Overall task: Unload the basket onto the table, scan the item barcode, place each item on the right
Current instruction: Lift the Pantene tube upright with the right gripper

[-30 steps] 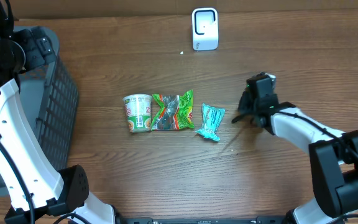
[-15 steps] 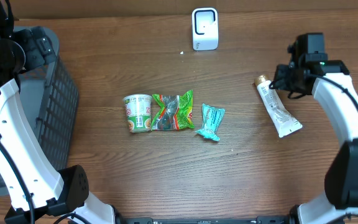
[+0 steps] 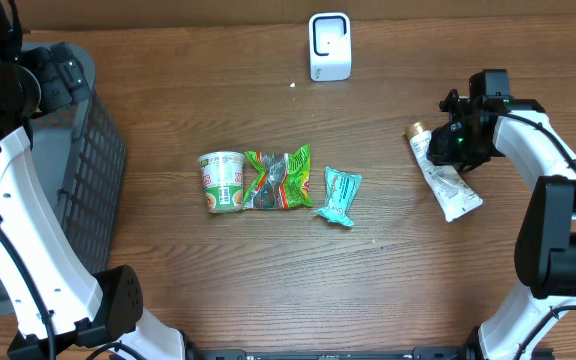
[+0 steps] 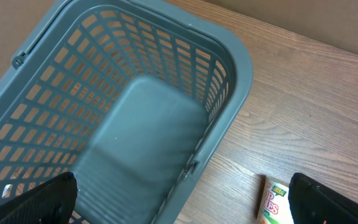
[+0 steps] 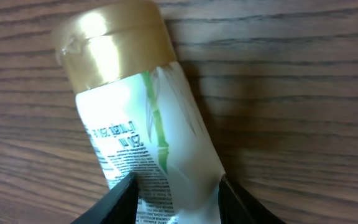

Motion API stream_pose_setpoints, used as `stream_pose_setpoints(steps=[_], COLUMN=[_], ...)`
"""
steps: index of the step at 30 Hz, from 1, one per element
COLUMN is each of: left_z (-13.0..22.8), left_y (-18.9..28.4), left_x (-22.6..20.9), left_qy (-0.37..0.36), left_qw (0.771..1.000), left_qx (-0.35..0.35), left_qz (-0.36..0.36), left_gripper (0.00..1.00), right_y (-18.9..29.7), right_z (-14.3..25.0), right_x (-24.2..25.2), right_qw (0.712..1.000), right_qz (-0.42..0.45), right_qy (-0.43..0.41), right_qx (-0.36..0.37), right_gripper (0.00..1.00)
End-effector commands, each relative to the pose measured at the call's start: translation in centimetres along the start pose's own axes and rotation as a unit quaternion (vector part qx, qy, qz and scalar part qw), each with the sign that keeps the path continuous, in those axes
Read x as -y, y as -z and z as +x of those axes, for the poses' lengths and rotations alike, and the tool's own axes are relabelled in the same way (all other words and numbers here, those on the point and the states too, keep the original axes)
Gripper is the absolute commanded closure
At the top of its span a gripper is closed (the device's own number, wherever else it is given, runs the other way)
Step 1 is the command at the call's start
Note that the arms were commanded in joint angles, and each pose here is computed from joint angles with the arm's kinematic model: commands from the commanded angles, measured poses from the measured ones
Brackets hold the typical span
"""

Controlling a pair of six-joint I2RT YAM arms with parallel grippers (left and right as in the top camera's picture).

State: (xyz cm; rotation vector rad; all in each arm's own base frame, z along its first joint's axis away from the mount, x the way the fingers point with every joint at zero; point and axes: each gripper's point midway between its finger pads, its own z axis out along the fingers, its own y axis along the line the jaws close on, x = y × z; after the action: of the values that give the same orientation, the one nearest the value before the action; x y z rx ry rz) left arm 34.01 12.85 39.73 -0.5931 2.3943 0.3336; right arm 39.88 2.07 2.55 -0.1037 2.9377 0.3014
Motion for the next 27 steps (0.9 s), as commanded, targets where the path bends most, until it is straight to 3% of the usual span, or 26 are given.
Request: stream_pose_setpoints(steps=[1,5,7,11,16,20,27], left_z=[-0.1,-0.1,-0.1,-0.1,-0.1,-0.1,-0.1], left_y=[-0.1,-0.1,-0.1,-0.1,-0.1,-0.1,-0.1], left_x=[0.1,0.1,0.1,0.1,0.1,0.1,0.1], left_qy=[-0.008,-0.008,-0.008,-0.008,-0.008,-0.008,-0.008], left_qw=[1.000,1.000,1.000,1.000,1.000,1.000,1.000], left_qx=[0.000,0.000,0.000,0.000,0.000,0.000,0.000], left_qz=[0.000,0.000,0.000,0.000,0.000,0.000,0.000], left_gripper=[0.00,0.00,0.00,0.00,0.00,0.00,0.00], right_y=[-2.3,-1.4,-1.0,-1.2,-1.6,-1.6,-1.4], right_z=[2.4,2.4,2.5,3.1,3.8,4.0,4.9], right_x=[-1.3,-1.0,-1.0,-1.7,-2.0,-2.0,-2.3], right_qw=[0.998,0.997,0.996,0.994,0.992,0.992,0.989], right_qz=[-0.040,-0.042,-0.055,-0.083,-0.093,-0.094,-0.099], right_qy=[0.003,-0.006,-0.015,-0.024,-0.027,-0.029,-0.035], right_qx=[-0.053,-0.063,-0.065,-0.070,-0.077,-0.080,-0.100], right_gripper=[0.56,0.48,0.34,0.25,0.28,0.46,0.45])
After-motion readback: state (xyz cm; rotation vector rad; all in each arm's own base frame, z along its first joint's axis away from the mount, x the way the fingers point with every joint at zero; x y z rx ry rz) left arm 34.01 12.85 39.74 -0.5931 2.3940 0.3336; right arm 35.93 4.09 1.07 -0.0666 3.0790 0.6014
